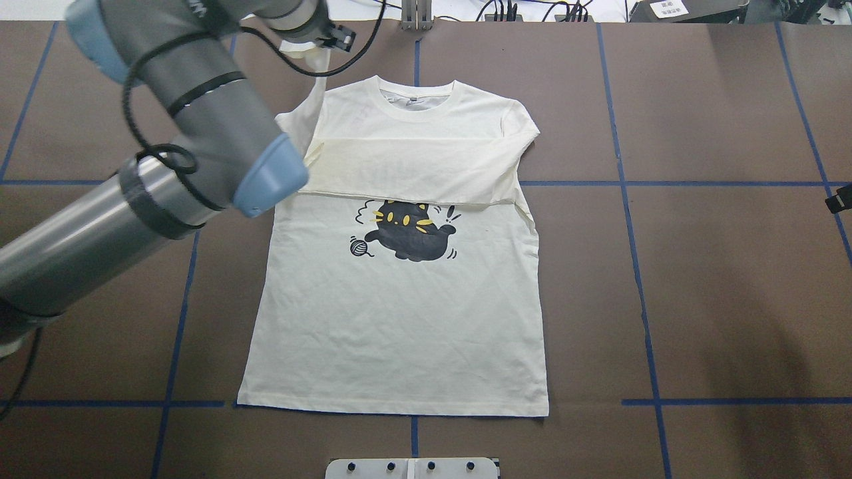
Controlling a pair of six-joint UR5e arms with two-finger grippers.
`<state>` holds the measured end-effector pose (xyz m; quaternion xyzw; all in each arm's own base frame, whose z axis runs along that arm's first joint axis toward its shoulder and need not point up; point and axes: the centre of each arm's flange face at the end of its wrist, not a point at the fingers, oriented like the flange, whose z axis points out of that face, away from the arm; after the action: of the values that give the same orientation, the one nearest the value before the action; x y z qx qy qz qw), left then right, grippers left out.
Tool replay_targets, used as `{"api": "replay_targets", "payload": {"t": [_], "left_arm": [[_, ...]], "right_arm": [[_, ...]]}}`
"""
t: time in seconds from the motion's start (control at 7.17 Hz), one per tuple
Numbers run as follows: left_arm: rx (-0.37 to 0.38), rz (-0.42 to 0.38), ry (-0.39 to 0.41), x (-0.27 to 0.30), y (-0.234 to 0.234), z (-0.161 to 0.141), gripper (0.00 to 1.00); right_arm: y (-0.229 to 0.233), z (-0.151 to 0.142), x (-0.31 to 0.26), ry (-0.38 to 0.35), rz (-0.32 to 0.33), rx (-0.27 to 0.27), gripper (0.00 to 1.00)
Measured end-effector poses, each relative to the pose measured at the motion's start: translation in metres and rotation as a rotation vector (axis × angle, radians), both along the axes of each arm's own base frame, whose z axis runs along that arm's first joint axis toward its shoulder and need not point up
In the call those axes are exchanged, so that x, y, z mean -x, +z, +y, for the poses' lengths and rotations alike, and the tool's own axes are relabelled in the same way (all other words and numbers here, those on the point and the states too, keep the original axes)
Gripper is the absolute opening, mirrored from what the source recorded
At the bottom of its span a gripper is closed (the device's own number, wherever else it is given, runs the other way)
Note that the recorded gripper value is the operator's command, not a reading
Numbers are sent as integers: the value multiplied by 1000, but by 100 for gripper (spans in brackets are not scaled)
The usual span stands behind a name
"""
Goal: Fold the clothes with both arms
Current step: 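Carry the sleeve with the left gripper across the chest toward the right shoulder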
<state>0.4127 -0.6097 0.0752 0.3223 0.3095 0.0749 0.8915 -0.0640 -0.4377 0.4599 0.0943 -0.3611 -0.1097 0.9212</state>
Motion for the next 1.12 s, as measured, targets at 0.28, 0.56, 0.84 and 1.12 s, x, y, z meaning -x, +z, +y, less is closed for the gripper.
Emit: {"api": "replay_targets", "payload": {"t": [0.28, 0.56, 0.84, 1.12], "left_arm": [[-60, -11, -36, -96, -42, 42, 0], [-151, 7, 7, -197, -21, 105, 0], [-181, 21, 40, -246, 2, 121, 99], [-151, 155, 11, -251, -15, 127, 100]], "right_arm": [[1, 0, -2, 6, 1, 2, 100], [1, -1, -3, 10, 1, 3, 100], [1, -1, -3, 11, 2, 5, 100], [2, -4, -3, 11, 3, 4, 100]]}}
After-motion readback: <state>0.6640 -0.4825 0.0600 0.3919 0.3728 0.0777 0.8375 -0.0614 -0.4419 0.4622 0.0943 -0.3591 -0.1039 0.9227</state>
